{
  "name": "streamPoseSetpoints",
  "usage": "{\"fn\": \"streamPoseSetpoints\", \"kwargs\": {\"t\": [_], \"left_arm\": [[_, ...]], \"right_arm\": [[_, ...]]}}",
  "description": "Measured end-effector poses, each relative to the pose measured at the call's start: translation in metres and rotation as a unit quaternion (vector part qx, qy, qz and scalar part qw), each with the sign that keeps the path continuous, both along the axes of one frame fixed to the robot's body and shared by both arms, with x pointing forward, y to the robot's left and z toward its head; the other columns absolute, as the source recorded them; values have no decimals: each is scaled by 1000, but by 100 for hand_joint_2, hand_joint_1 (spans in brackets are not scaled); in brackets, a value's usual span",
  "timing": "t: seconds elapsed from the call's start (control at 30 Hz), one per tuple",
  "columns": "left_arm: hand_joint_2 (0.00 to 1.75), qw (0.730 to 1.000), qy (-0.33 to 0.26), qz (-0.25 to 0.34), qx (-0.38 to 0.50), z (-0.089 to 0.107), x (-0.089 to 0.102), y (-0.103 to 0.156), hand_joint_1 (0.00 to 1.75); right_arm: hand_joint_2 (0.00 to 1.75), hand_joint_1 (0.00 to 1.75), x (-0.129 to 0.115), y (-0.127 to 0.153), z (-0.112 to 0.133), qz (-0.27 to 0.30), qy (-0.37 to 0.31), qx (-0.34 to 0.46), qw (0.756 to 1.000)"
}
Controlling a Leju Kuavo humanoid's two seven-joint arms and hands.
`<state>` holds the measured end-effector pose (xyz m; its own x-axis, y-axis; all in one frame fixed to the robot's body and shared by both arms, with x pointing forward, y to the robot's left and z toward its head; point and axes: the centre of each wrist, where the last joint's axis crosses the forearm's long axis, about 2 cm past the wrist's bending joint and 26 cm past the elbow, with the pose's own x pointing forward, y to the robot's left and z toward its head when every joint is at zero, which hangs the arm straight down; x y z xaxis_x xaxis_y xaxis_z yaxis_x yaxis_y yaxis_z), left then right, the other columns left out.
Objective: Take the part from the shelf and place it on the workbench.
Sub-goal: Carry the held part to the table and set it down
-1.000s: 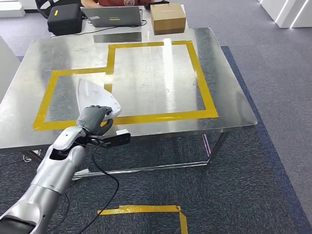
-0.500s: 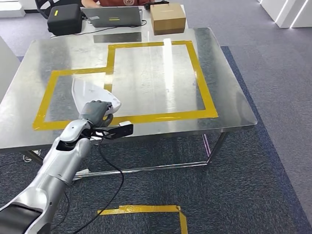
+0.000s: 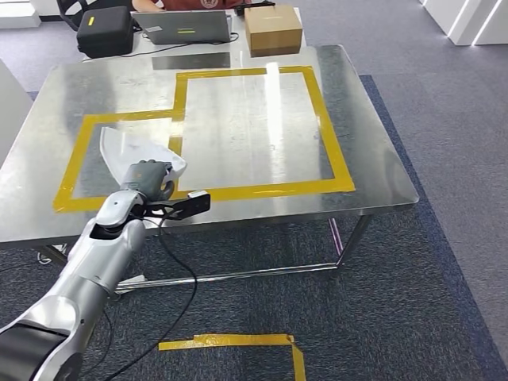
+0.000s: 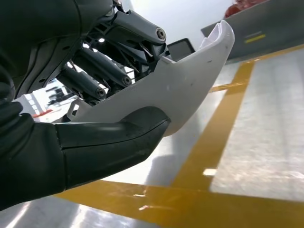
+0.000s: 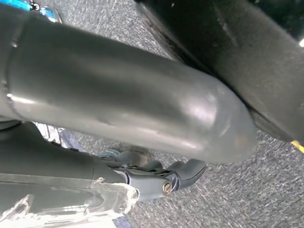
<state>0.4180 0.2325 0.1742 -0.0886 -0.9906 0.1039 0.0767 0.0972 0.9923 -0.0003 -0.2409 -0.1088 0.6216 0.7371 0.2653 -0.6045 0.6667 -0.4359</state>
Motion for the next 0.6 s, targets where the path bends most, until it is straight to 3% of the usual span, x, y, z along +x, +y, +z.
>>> {"fn": "streamPoseSetpoints", "kwargs": {"t": [0.47,0.6], "left_arm": [[175,998,13,49,30,-17,7,28,175],[175,999,12,39,36,-22,6,33,175]], "right_arm": [[0,0,1,2,0,-17,1,5,1000],[0,0,1,1,0,-21,2,7,1000]]}}
